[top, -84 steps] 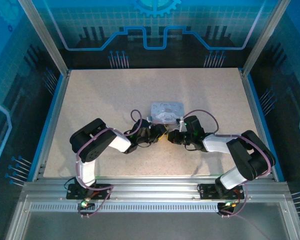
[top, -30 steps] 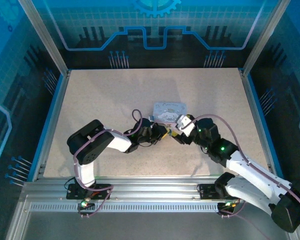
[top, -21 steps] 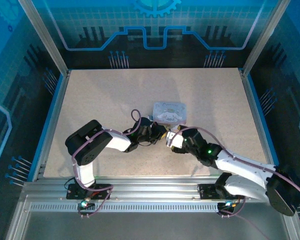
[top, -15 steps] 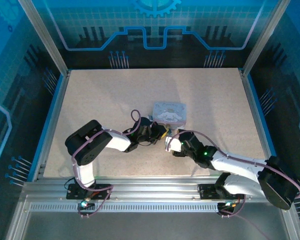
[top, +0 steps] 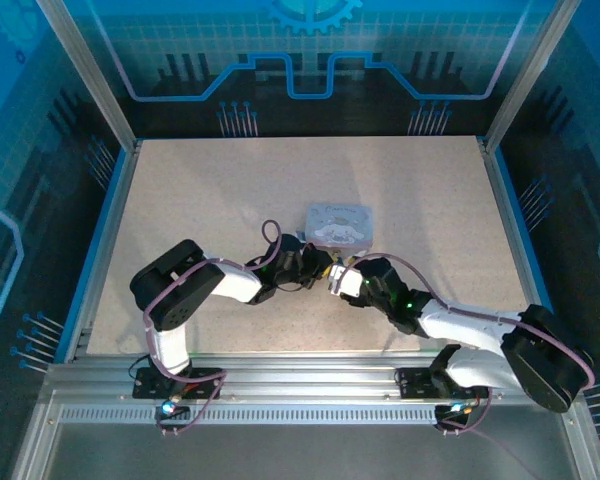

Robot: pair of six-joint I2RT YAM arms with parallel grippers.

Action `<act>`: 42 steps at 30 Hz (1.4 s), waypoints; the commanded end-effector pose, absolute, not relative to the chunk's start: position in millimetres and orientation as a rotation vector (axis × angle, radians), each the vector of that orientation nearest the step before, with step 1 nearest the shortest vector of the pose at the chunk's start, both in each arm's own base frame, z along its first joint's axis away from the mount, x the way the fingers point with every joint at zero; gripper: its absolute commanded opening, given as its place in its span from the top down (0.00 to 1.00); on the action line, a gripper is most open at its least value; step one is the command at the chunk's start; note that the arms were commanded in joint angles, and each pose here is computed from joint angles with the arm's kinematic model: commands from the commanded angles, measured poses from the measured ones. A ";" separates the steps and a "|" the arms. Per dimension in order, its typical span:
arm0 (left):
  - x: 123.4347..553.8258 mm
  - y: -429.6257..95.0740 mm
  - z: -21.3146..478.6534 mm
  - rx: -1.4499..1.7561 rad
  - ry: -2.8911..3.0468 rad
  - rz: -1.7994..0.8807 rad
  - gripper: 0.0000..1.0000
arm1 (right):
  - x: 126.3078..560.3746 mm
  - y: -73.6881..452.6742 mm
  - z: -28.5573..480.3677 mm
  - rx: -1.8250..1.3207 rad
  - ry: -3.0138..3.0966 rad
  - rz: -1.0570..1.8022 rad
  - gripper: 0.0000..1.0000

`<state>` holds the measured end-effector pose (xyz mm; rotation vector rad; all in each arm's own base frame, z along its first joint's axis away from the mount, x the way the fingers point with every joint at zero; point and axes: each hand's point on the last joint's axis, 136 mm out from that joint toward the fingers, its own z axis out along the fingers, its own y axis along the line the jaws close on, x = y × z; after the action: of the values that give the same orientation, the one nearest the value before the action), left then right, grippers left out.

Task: Unlock the padlock with the key

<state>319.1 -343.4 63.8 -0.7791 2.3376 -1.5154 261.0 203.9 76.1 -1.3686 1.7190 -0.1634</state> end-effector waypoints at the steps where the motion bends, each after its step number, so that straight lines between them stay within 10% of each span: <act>1: 327.1 -351.1 95.8 -0.742 2.259 -1.620 1.00 | 265.2 211.1 79.5 -1.341 1.696 -0.105 0.46; 20: 326.5 -350.6 94.5 -0.749 2.255 -1.629 1.00 | 275.4 221.8 71.6 -1.366 1.699 -0.121 0.71; 42: 326.9 -351.5 91.5 -0.755 2.260 -1.633 1.00 | 279.1 226.2 85.5 -1.350 1.664 -0.125 0.68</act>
<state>321.5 -342.1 65.4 -0.8121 2.3279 -1.5333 273.7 218.4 67.7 -1.3713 1.7084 -0.1364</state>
